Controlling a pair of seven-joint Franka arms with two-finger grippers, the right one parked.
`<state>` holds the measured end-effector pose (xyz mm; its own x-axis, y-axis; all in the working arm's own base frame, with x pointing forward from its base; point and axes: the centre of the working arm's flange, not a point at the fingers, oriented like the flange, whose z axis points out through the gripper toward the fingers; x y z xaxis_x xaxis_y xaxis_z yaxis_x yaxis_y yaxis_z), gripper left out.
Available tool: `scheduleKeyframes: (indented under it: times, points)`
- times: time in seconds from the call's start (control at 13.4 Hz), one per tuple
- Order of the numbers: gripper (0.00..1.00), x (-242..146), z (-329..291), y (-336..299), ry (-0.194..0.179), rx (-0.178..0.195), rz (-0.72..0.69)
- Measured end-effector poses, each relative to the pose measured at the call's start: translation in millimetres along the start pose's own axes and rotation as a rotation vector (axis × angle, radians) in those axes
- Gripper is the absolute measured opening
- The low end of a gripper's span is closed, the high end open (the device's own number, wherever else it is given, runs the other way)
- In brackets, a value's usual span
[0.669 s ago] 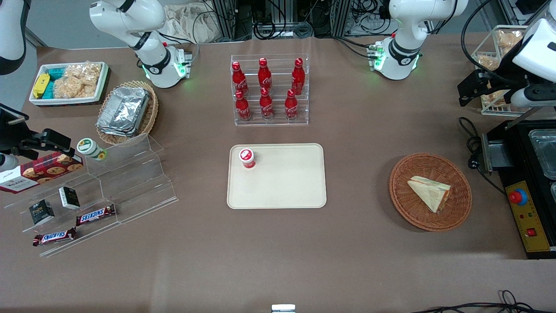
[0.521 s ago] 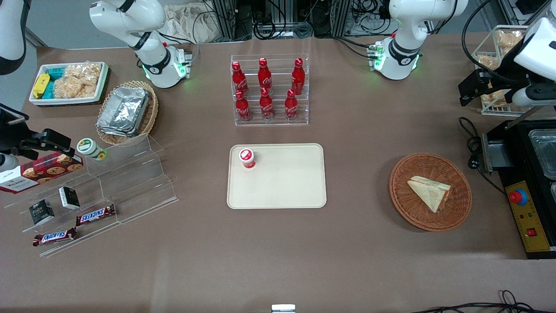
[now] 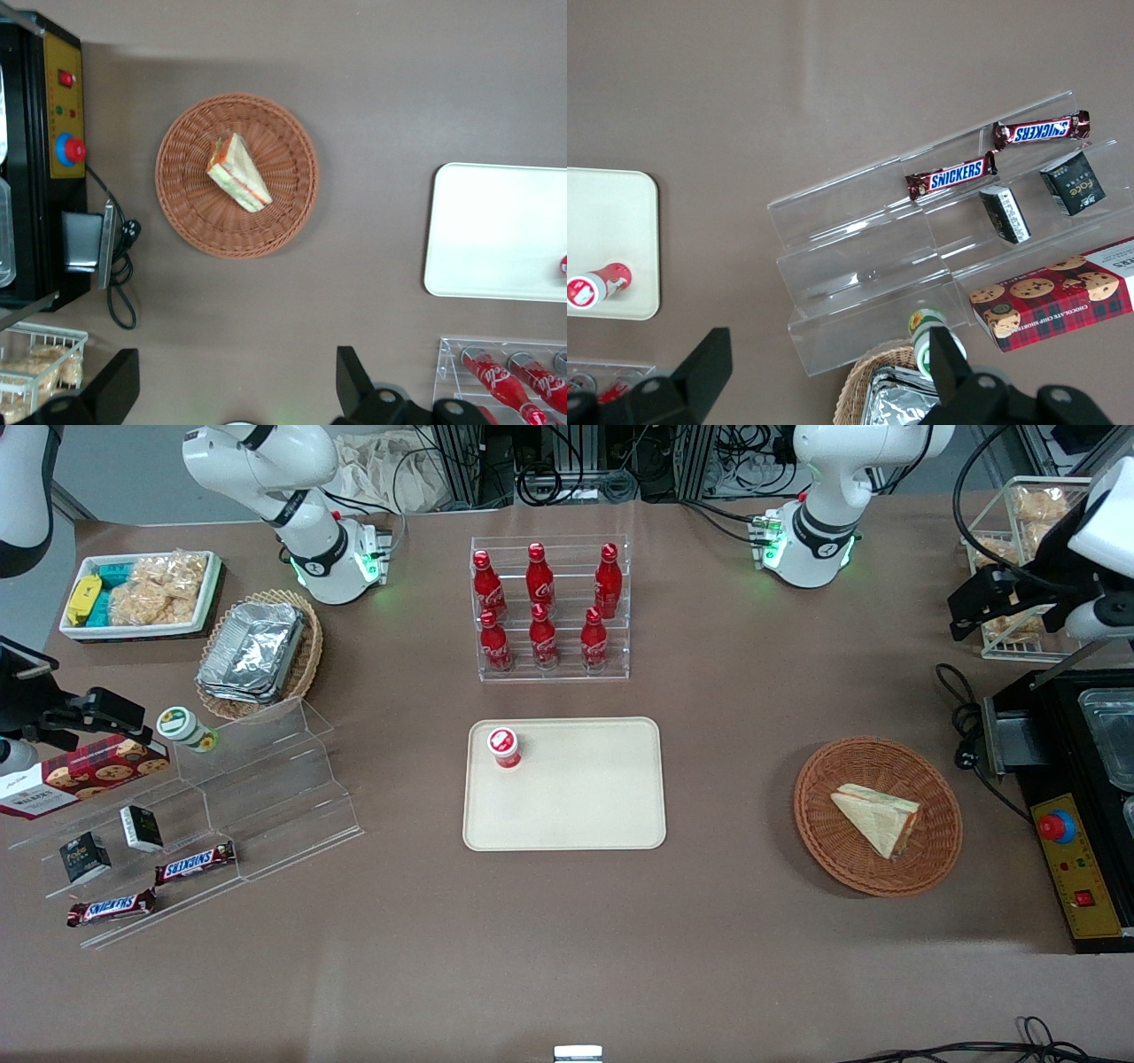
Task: Place sandwich from basket to tray
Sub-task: 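Move the left gripper over the wicker basket toward the sandwich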
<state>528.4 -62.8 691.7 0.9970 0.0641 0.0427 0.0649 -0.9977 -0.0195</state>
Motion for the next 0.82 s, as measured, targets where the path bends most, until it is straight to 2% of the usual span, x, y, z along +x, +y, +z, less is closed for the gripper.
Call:
scheduleKeyframes:
  times: [0.15,0.22,0.37,0.45,0.6,0.82]
  points:
    - [1.0,17.1,35.9,-16.8,-0.069,0.007,-0.032]
    - [1.0,28.9,59.9,-30.2,-0.115,-0.005,-0.059]
    - [1.0,56.4,114.8,-68.9,-0.2,-0.056,-0.134]
    - [1.0,70.8,142.3,-91.0,-0.217,-0.075,-0.175]
    - [1.0,96.4,195.8,-125.6,-0.218,-0.104,-0.236]
    - [1.0,119.6,274.4,-130.9,-0.16,-0.117,-0.296]
